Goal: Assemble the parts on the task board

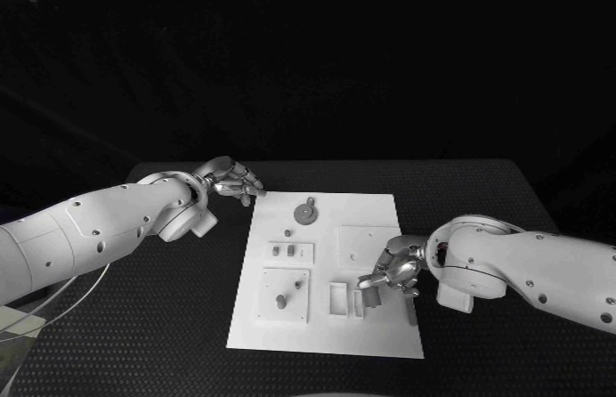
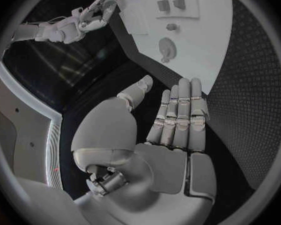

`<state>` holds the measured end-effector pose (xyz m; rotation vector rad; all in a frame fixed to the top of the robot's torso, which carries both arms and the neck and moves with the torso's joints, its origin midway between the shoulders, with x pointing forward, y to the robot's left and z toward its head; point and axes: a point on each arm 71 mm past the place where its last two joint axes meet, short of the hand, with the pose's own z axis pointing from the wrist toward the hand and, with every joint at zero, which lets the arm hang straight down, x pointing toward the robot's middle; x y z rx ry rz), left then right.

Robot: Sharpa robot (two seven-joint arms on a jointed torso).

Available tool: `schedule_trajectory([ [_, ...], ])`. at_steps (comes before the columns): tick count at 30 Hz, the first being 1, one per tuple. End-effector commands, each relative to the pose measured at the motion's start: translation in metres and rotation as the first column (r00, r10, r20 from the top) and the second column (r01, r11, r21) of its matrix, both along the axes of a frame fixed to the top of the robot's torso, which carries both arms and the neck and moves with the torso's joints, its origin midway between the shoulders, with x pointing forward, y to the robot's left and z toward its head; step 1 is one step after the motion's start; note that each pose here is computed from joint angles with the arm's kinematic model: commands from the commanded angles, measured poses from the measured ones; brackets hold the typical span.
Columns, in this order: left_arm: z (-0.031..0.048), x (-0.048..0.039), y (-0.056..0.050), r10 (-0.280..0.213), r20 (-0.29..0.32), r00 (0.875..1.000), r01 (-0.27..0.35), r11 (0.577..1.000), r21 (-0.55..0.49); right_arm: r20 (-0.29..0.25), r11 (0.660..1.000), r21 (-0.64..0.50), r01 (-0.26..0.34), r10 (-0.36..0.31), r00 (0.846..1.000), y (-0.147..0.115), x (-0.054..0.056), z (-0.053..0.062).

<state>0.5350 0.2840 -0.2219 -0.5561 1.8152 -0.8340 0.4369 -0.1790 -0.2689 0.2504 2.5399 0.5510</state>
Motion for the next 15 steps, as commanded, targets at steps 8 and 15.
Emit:
schedule_trajectory([
  [8,0.0003,-0.0001,-0.003,-0.011,-0.004,1.000,0.011,1.000,-0.009,-0.004,1.000,0.013,0.000,0.000,1.000,0.010,0.001,0.001],
  [15,0.0004,-0.0003,-0.003,-0.012,-0.005,1.000,0.012,1.000,-0.009,-0.009,1.000,0.020,-0.001,0.001,1.000,0.017,0.003,0.001],
])
